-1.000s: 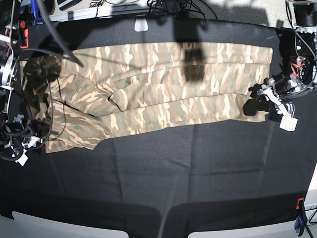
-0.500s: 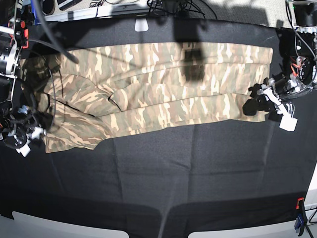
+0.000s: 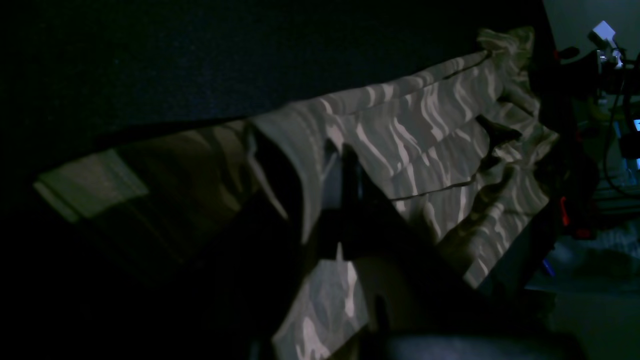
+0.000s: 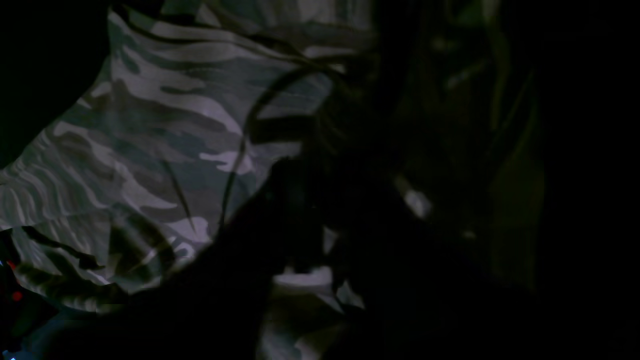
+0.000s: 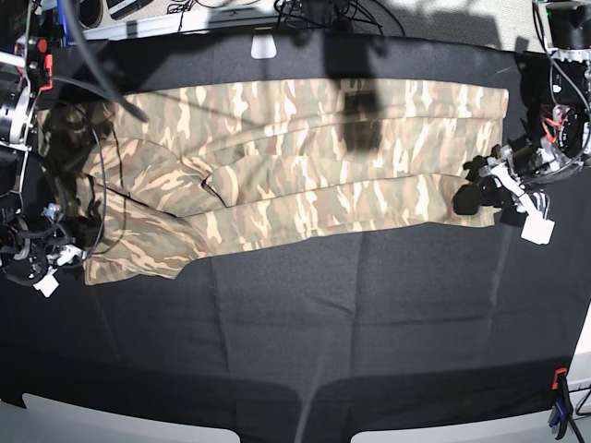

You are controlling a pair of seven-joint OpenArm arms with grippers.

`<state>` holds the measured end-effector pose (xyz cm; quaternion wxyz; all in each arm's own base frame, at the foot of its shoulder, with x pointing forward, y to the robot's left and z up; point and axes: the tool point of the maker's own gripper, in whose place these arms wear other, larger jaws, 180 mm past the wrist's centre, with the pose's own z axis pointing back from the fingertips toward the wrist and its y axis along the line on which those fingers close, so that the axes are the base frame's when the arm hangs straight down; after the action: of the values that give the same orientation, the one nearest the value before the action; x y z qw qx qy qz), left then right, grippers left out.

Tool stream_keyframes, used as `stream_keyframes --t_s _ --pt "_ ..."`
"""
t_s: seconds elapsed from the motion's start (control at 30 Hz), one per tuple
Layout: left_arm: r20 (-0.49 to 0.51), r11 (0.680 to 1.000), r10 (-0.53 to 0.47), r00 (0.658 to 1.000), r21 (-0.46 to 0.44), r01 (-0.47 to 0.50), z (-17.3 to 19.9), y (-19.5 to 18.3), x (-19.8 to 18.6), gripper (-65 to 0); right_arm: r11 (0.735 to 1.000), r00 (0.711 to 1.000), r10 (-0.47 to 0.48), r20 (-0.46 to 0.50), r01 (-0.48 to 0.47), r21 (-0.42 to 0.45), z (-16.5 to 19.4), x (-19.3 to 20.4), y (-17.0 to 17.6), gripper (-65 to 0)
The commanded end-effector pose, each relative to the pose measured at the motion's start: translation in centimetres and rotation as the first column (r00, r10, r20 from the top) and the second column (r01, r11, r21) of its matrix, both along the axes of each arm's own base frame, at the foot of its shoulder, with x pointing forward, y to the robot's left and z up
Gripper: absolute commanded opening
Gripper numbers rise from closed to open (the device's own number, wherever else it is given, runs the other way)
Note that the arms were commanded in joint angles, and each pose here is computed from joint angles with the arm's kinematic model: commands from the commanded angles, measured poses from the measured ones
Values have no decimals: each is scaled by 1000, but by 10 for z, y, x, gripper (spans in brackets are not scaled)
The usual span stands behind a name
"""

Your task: Layout the t-shirt on the table in an organized manner, then fold the t-shirt properly

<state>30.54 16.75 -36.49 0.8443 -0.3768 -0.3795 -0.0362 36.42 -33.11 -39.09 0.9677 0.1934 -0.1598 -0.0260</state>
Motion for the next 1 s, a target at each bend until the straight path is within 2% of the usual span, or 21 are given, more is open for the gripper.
stream_keyframes --t_s 0.0,0.13,0.47,0.97 --pt "64 1000 10 998 -9 -9 18 5 11 -650 1000 998 11 66 -11 -8 21 15 -7 -650" --pt "64 1000 10 998 -9 -9 18 5 11 -650 999 997 47 59 -47 -8 20 11 -5 -650" --pt "64 1000 10 998 -10 -9 19 5 11 -650 999 997 40 61 -39 -12 23 10 -10 -650" --pt "64 1000 9 998 -9 -9 18 5 11 -650 991 979 -55 196 30 130 55 27 -12 -650"
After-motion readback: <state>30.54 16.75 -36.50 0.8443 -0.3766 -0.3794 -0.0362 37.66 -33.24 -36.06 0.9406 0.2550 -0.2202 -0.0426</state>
